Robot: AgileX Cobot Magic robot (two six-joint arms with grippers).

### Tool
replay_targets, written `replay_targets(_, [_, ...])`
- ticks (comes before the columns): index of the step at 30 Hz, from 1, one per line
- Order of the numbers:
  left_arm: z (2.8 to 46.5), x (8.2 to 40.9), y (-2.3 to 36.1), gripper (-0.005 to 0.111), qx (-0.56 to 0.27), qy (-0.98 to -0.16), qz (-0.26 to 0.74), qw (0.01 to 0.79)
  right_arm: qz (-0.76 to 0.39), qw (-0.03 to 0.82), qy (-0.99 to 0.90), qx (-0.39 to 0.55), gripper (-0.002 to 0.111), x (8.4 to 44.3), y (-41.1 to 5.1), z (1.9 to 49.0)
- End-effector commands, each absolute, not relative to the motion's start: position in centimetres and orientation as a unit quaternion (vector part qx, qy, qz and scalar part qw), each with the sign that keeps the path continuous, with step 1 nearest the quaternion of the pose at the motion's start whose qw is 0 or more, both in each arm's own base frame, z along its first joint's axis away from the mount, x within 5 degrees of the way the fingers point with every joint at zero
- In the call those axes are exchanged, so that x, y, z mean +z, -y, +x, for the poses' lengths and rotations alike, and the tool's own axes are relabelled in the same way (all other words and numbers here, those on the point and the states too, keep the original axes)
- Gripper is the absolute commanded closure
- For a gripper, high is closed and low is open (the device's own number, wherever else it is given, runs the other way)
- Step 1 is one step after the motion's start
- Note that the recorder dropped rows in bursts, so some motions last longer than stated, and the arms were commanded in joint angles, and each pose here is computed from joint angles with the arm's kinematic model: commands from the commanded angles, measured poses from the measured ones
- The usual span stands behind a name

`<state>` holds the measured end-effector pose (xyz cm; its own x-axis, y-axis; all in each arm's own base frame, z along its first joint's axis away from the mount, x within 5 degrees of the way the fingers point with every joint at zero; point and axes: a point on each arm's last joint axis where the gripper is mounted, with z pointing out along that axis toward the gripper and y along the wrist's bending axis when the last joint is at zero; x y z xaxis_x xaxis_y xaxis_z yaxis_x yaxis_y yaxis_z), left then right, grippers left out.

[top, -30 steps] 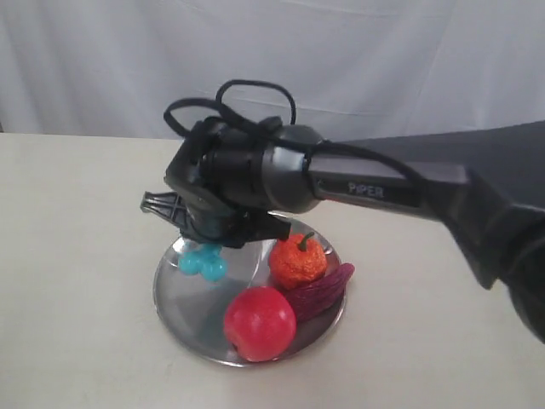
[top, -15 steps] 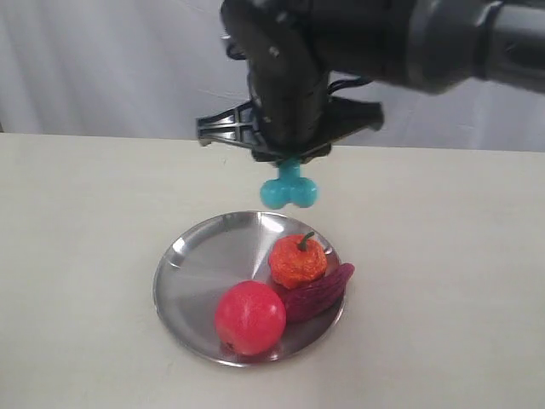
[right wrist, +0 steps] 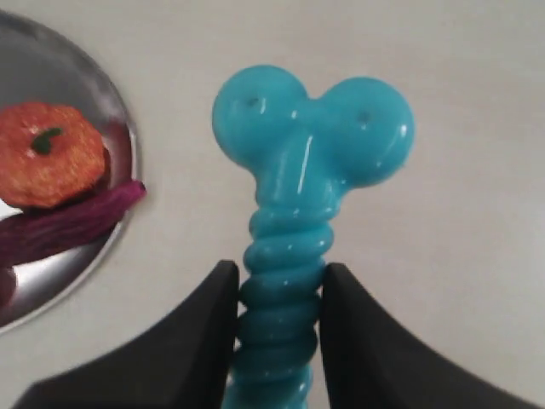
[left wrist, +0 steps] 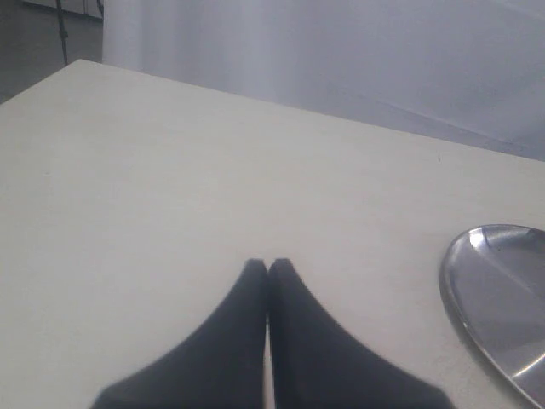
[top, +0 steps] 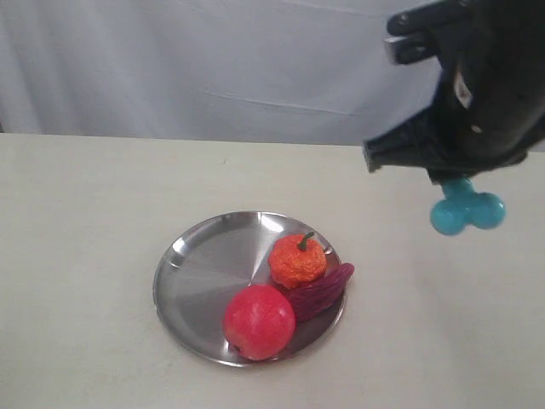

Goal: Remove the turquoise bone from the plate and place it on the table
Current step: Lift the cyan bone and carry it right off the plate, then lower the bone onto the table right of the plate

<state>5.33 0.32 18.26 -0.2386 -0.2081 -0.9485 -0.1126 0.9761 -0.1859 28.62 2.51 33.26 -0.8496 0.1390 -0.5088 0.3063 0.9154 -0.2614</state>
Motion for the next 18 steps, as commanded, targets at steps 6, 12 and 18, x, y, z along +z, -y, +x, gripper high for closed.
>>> replay_targets(6, [5.3,18.2,-0.3,0.107,-0.043,-0.785,-0.101,0.61,0.115,0.238,-0.958,-0.109,0.109,25.6,-0.3,26.4])
replay_targets(12, [5.3,18.2,-0.3,0.107,-0.043,-0.785,-0.101,0.61,0.146,0.237,-0.958,-0.073,0.109,21.4,-0.1,27.9])
replay_targets(18, [5.3,18.2,-0.3,0.107,-0.043,-0.785,-0.101,0.61,0.138,0.237,-0.96,-0.052,0.109,17.2,-0.3,30.5])
